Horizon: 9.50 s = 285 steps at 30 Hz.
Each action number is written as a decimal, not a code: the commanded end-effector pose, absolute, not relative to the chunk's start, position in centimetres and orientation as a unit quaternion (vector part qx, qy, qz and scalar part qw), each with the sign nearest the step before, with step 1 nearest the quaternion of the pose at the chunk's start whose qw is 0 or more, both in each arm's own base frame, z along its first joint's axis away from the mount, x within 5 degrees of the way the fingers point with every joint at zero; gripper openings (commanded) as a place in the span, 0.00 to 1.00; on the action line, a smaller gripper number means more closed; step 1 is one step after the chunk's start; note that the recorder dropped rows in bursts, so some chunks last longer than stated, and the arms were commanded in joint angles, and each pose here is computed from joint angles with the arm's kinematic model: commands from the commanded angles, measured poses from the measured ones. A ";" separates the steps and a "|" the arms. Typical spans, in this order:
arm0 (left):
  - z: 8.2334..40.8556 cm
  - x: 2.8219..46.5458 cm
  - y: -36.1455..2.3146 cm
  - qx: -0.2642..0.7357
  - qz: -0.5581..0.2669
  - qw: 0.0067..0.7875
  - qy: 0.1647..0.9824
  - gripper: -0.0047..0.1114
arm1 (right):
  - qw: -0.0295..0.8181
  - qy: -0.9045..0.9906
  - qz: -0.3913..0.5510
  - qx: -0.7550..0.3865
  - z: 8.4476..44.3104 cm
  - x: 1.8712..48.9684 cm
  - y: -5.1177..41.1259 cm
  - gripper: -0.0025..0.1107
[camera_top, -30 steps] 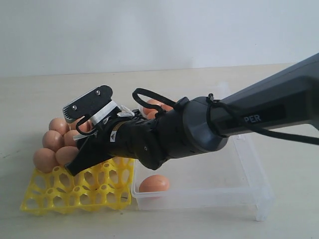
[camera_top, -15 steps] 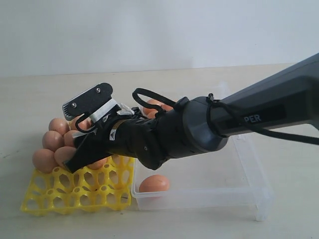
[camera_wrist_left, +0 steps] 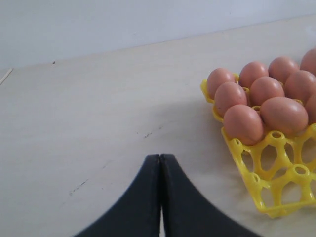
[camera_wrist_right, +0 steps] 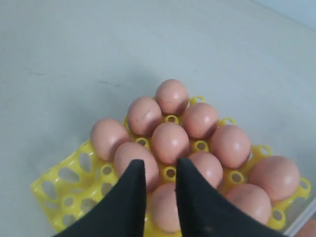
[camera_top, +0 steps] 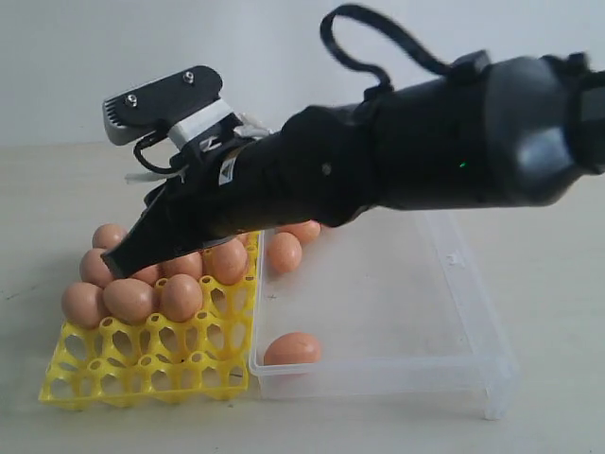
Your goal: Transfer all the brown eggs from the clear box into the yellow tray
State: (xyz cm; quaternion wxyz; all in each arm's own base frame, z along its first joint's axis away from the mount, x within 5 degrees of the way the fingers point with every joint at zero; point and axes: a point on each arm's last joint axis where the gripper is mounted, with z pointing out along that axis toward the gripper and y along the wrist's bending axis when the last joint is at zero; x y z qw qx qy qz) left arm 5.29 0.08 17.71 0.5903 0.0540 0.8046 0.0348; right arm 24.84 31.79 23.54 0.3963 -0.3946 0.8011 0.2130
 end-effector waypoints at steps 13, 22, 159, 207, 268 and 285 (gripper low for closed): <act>17.9 5.3 0.0 0.053 0.031 0.597 0.800 0.04 | 0.367 0.837 0.157 -0.374 27.7 27.1 23.9 0.02; 17.9 5.3 0.0 0.053 0.031 0.597 0.800 0.04 | 0.338 0.878 0.131 -0.313 24.7 30.6 20.8 0.07; 17.9 5.3 0.0 0.053 0.031 0.597 0.800 0.04 | 0.221 0.912 0.106 -0.329 9.7 42.3 28.3 0.54; 17.9 5.3 0.0 0.053 0.031 0.597 0.800 0.04 | 0.165 0.920 0.089 -0.343 12.5 41.3 27.1 0.02; 17.9 5.3 0.0 0.053 0.031 0.597 0.800 0.04 | 0.525 0.767 0.234 -0.286 17.3 26.4 32.0 0.02; 17.9 5.3 0.0 0.053 0.031 0.597 0.800 0.04 | 0.531 0.719 0.184 -0.409 15.4 24.9 30.8 0.02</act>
